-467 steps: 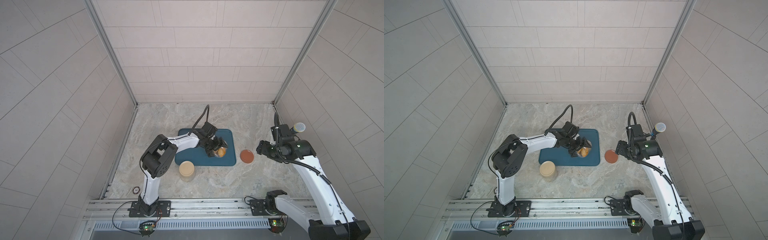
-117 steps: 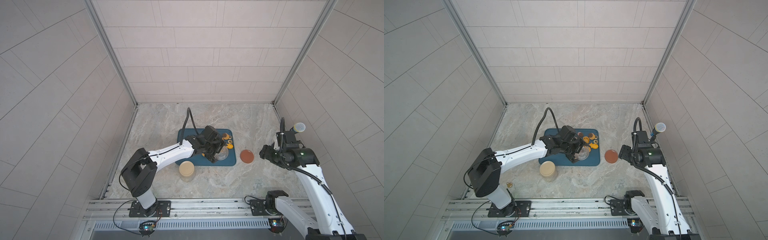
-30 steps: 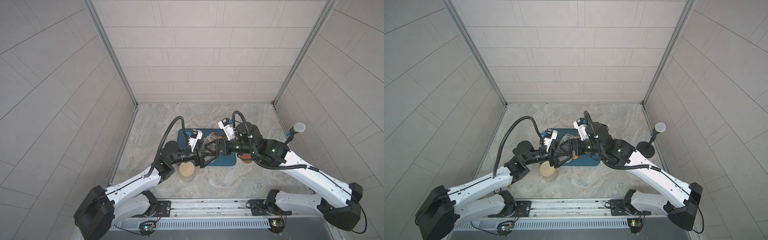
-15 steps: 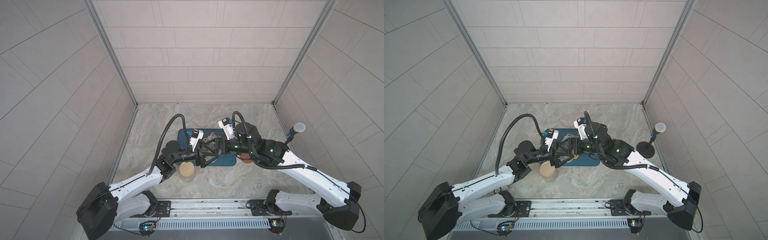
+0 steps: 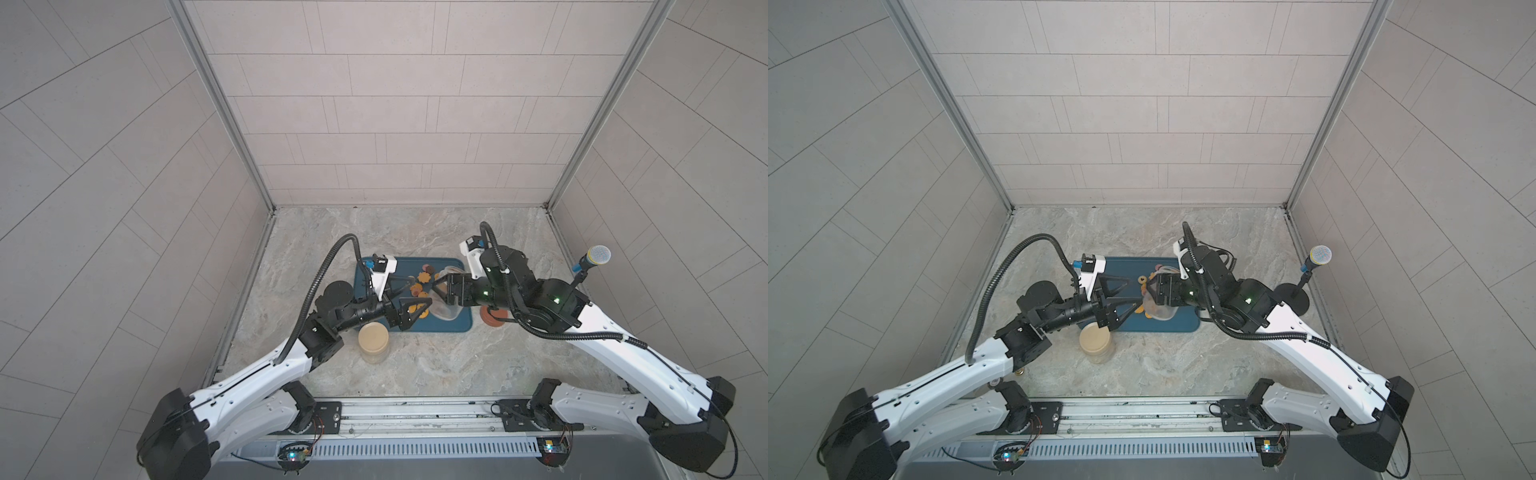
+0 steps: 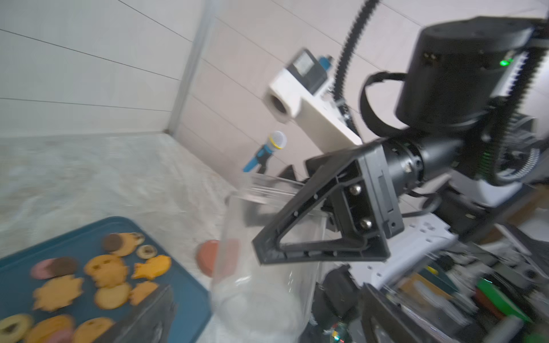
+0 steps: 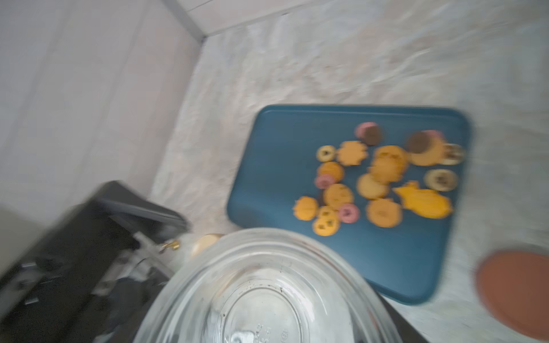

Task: Pour the cookies out of the jar
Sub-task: Place the jar at the center of the board.

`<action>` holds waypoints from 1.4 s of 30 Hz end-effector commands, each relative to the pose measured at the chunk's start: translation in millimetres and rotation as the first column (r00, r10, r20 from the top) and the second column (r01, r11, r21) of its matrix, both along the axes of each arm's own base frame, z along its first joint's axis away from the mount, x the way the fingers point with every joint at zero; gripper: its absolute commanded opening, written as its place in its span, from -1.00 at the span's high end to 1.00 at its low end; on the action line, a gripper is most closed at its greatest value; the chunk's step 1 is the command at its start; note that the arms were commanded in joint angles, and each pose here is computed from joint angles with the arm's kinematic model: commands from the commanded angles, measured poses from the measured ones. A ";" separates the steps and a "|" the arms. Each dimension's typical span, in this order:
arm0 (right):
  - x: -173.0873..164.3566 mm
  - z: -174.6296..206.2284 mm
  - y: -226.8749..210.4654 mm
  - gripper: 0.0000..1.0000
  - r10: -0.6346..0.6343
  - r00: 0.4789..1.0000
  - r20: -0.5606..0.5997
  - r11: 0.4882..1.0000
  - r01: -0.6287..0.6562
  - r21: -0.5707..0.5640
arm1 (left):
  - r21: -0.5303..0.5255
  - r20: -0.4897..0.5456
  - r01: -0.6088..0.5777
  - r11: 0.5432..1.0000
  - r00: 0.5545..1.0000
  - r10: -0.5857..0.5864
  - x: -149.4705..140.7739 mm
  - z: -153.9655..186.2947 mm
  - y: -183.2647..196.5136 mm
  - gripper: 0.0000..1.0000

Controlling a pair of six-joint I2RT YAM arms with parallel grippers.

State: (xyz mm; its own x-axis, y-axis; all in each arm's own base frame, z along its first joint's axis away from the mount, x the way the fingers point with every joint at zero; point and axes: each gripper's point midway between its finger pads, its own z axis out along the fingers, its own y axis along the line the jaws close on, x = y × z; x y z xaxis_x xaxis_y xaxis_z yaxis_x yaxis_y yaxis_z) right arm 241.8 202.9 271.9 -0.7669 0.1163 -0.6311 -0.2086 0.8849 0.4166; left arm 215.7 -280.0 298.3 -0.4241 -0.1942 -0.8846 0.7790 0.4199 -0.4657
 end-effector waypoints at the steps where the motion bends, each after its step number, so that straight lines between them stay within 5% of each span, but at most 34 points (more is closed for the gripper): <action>1: -5.5 -16.6 -66.4 1.00 -0.121 0.991 0.061 0.947 0.134 -0.293 | 0.241 -0.059 -0.464 0.852 0.869 0.491 49.3 -29.5 74.5 -1.00; 3: -12.4 -37.7 -77.9 1.00 -0.124 0.991 0.048 0.928 0.133 -0.348 | 0.316 -0.079 -0.592 0.741 0.762 0.643 59.5 -38.2 110.7 -1.00; 5: -19.5 -59.1 -82.6 1.00 -0.116 0.992 0.042 0.925 0.123 -0.359 | 0.351 -0.116 -0.603 0.716 0.731 0.672 61.5 -45.6 125.0 -1.00; 19: -29.8 -141.1 -21.2 1.00 0.011 0.999 -0.043 0.947 -0.024 -0.320 | 0.402 -0.312 -0.567 0.719 0.653 0.690 67.7 -77.7 144.0 -0.95; 26: -27.4 -180.0 -12.3 1.00 -0.093 0.993 -0.077 0.948 0.065 -0.311 | 0.418 -0.328 -0.571 0.707 0.631 0.703 63.5 -85.6 153.9 -0.93; 37: -32.8 -188.5 -26.2 1.00 -0.131 0.988 -0.076 0.937 0.099 -0.335 | 0.394 -0.379 -0.590 0.705 0.595 0.709 56.2 -95.2 162.0 -0.89; 40: -34.3 -185.8 -25.1 0.31 -0.123 0.989 -0.085 0.939 0.088 -0.331 | 0.393 -0.377 -0.594 0.702 0.592 0.712 53.4 -94.5 164.5 -0.88; 42: -36.3 -182.8 -26.1 -0.35 -0.119 0.989 -0.086 0.938 0.084 -0.336 | 0.394 -0.375 -0.593 0.702 0.594 0.712 52.6 -92.5 165.1 -0.88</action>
State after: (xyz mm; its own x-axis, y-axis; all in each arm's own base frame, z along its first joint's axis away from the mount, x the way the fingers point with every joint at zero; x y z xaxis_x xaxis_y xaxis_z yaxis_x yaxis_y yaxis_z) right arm 202.9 177.4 76.6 -0.8408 -0.0338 -0.5403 -0.1032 0.9898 0.0986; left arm 271.1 -118.6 205.2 -0.6192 -0.4198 -0.6636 -0.0298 0.8571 -0.5144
